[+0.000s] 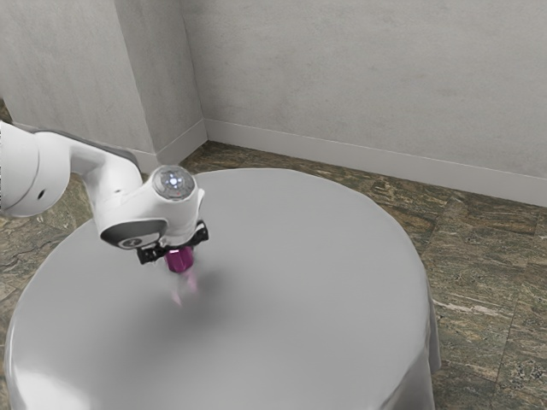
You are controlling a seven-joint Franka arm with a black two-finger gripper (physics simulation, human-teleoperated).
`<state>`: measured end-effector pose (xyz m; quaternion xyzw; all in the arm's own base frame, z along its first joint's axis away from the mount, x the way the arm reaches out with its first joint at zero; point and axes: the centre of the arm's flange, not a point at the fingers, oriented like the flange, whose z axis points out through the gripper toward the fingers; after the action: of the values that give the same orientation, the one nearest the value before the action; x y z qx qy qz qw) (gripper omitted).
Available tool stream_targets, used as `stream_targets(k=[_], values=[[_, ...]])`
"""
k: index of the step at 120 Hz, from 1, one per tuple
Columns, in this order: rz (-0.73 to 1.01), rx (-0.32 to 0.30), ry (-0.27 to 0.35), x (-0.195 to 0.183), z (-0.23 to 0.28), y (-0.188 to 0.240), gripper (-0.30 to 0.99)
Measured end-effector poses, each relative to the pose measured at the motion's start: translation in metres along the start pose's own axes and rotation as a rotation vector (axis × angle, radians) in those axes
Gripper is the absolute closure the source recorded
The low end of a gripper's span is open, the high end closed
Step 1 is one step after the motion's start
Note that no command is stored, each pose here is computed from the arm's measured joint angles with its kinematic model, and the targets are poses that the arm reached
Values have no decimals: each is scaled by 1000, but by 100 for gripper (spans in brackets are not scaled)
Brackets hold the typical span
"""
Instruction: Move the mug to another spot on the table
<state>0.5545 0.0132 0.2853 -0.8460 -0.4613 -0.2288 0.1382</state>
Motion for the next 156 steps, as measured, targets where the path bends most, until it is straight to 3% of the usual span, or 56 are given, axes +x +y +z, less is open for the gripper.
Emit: stream_targets(k=[69, 156], values=[[140, 6, 58, -21, 25, 3, 19], [201, 12, 61, -27, 30, 3, 44]])
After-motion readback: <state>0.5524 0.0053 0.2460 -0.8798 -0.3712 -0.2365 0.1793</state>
